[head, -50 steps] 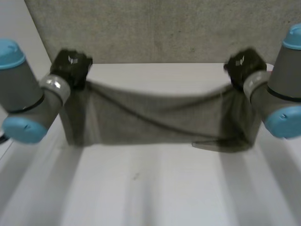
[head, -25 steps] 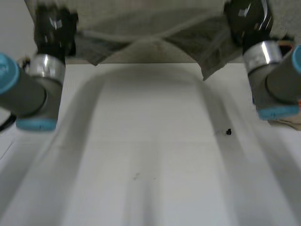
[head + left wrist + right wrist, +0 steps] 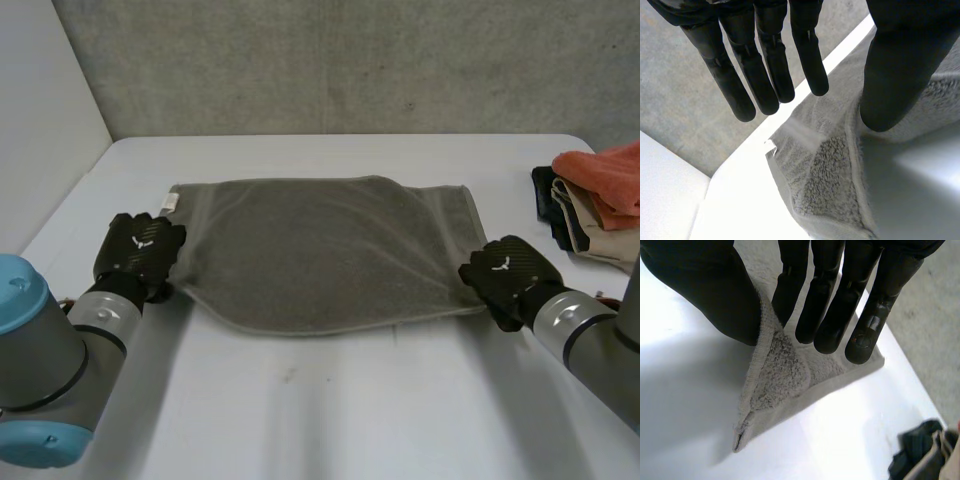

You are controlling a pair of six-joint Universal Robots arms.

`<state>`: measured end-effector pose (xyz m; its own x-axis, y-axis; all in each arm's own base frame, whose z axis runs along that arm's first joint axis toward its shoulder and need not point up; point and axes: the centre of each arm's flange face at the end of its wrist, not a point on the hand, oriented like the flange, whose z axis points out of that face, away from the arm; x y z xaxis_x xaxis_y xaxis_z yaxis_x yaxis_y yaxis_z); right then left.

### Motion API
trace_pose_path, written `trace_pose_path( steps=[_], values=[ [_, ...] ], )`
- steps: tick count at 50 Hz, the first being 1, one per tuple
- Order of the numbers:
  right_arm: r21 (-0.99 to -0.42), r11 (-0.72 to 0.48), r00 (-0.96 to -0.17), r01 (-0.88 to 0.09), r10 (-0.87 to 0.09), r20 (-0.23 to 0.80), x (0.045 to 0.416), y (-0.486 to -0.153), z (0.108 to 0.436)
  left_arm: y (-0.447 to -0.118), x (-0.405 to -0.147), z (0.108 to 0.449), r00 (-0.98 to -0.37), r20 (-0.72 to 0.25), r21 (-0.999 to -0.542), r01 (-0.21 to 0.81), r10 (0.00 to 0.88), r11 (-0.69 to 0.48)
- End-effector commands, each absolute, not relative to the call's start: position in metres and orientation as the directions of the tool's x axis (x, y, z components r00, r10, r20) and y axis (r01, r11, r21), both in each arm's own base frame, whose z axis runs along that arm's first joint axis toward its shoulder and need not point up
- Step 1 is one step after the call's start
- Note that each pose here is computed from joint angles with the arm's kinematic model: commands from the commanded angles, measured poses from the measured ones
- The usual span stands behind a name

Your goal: Fold the laundry.

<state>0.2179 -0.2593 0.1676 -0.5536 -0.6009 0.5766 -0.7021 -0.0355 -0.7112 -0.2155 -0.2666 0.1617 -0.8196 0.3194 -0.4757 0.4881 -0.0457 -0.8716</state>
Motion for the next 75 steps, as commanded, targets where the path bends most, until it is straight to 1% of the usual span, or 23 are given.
trace_pose_path(
  steps=[1,5,14,21,26,30,33,34,35,38,39,41,42,45,46,49,53,54,58,61,62,66,75],
  values=[
    [-0.768,0.073,-0.683,-0.636,-0.516,0.516,0.202,-0.272,0.176,-0.281,-0.211,0.145,-0.823,-0.472,-0.867,0.498,0.317,0.001],
    [-0.789,0.104,-0.724,-0.605,-0.485,0.491,0.194,-0.279,0.174,-0.288,-0.201,0.141,-0.831,-0.472,-0.864,0.502,0.296,0.031],
    [-0.793,0.105,-0.729,-0.6,-0.48,0.489,0.194,-0.279,0.172,-0.29,-0.195,0.14,-0.834,-0.469,-0.865,0.501,0.291,0.041],
    [-0.794,0.101,-0.729,-0.6,-0.477,0.49,0.194,-0.28,0.174,-0.282,-0.196,0.135,-0.815,-0.453,-0.86,0.507,0.362,0.064],
    [-0.785,0.091,-0.719,-0.612,-0.477,0.505,0.193,-0.28,0.178,-0.265,-0.193,0.143,-0.789,-0.46,-0.832,0.543,0.407,0.115],
    [-0.749,0.106,-0.685,-0.654,-0.503,0.527,0.191,-0.271,0.182,-0.246,-0.187,0.156,-0.753,-0.484,-0.784,0.599,0.446,0.161],
    [-0.66,0.117,-0.592,-0.742,-0.576,0.564,0.188,-0.249,0.194,-0.221,-0.182,0.166,-0.682,-0.52,-0.702,0.685,0.514,0.198],
    [-0.602,0.115,-0.531,-0.79,-0.62,0.578,0.185,-0.238,0.199,-0.213,-0.18,0.168,-0.656,-0.529,-0.672,0.711,0.538,0.207],
    [-0.571,0.116,-0.501,-0.812,-0.642,0.581,0.183,-0.232,0.201,-0.198,-0.176,0.173,-0.601,-0.543,-0.608,0.763,0.587,0.219],
    [-0.468,0.142,-0.417,-0.872,-0.717,0.559,0.168,-0.217,0.209,-0.178,-0.168,0.181,-0.528,-0.554,-0.521,0.823,0.644,0.228],
    [-0.454,0.147,-0.407,-0.879,-0.729,0.551,0.165,-0.215,0.213,-0.169,-0.164,0.186,-0.492,-0.558,-0.478,0.849,0.668,0.225],
    [-0.44,0.149,-0.4,-0.886,-0.727,0.558,0.159,-0.216,0.221,-0.165,-0.16,0.191,-0.466,-0.577,-0.456,0.865,0.671,0.209],
    [-0.447,0.146,-0.413,-0.882,-0.694,0.589,0.154,-0.225,0.229,-0.167,-0.159,0.194,-0.459,-0.591,-0.453,0.869,0.663,0.199],
    [-0.469,0.149,-0.446,-0.871,-0.64,0.626,0.15,-0.238,0.236,-0.184,-0.157,0.203,-0.458,-0.667,-0.468,0.871,0.588,0.148],
    [-0.485,0.152,-0.468,-0.861,-0.612,0.638,0.148,-0.246,0.238,-0.198,-0.158,0.208,-0.47,-0.702,-0.491,0.864,0.534,0.115],
    [-0.513,0.158,-0.494,-0.844,-0.602,0.628,0.149,-0.263,0.228,-0.218,-0.162,0.207,-0.495,-0.727,-0.524,0.848,0.476,0.08],
    [-0.549,0.12,-0.511,-0.827,-0.567,0.646,0.159,-0.294,0.208,-0.245,-0.191,0.198,-0.54,-0.717,-0.608,0.794,0.44,-0.017],
    [-0.56,0.067,-0.498,-0.826,-0.551,0.67,0.171,-0.301,0.205,-0.257,-0.206,0.194,-0.565,-0.703,-0.645,0.762,0.433,-0.054],
    [-0.549,-0.052,-0.461,-0.834,-0.479,0.747,0.205,-0.321,0.192,-0.291,-0.231,0.173,-0.632,-0.663,-0.71,0.701,0.4,-0.069],
    [-0.523,-0.06,-0.467,-0.85,-0.373,0.802,0.214,-0.347,0.18,-0.316,-0.235,0.164,-0.665,-0.67,-0.717,0.694,0.33,-0.056],
    [-0.518,-0.063,-0.468,-0.853,-0.347,0.813,0.216,-0.354,0.177,-0.332,-0.237,0.158,-0.678,-0.678,-0.716,0.697,0.283,-0.048],
    [-0.508,-0.073,-0.474,-0.858,-0.268,0.839,0.219,-0.382,0.166,-0.364,-0.246,0.146,-0.688,-0.698,-0.706,0.707,0.197,-0.034],
    [-0.473,-0.106,-0.446,-0.875,-0.204,0.871,0.228,-0.418,0.137,-0.394,-0.265,0.136,-0.693,-0.706,-0.707,0.702,0.147,-0.084]
  ],
)
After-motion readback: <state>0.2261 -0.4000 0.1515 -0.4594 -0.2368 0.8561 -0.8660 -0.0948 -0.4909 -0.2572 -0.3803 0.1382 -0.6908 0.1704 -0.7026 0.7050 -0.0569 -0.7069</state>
